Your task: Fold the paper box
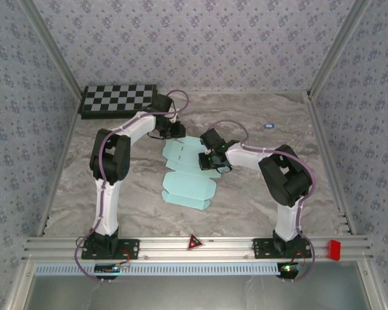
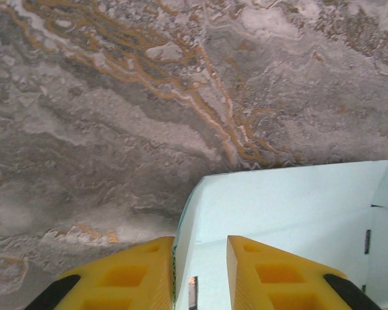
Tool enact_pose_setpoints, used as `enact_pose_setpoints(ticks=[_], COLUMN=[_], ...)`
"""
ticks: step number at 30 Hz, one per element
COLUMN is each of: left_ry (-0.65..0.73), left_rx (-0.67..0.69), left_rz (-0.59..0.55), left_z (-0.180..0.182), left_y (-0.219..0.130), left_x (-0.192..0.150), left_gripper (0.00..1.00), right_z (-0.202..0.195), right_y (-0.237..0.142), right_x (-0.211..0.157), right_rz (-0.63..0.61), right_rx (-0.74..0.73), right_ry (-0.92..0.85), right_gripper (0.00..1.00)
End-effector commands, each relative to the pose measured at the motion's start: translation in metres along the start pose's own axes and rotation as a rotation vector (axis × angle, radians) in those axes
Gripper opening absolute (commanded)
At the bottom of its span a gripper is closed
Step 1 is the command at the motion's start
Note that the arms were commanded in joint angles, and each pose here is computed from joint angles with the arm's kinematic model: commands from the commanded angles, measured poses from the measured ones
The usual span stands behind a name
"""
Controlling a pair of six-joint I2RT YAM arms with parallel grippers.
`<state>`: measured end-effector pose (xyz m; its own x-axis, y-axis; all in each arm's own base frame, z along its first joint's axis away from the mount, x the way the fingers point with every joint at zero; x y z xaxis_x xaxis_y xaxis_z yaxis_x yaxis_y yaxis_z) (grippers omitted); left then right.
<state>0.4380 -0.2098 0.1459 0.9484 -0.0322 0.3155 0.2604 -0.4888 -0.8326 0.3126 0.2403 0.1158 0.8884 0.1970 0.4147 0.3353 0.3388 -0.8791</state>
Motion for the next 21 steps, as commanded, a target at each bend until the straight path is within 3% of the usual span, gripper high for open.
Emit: enact_pose_setpoints(ticks=[1, 21], left_ry=[0.042, 0.082], left_rx=[-0.069, -0.089], left_rz=[-0.029, 0.080], left_z=[-0.014, -0.033], left_y=[-0.010, 0.030], left_x=[0.011, 0.000], left_gripper=[0.27, 0.29], right_z=[-0.001, -0.001], right_y=[0.008, 0.015], right_x=[-0.009, -0.010], right_rz=[0.045, 0.068], right_rx=[-0.028, -0.037], right_ry=[-0.005, -0.018], right_gripper=[0.16, 0.12])
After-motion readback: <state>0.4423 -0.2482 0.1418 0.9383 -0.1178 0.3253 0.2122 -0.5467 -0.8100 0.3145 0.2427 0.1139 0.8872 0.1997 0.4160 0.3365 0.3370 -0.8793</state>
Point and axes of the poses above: each hand's point on the last joint's axis, 136 mm out from that joint toward the fingers, its own y axis out along the fingers, its own z axis along the line the jaws close on, x = y × z, the point moved 10 cm from there along -y, back along the fingers, and after that the axes turned 3 degrees about -y, right-handed, at the moved point
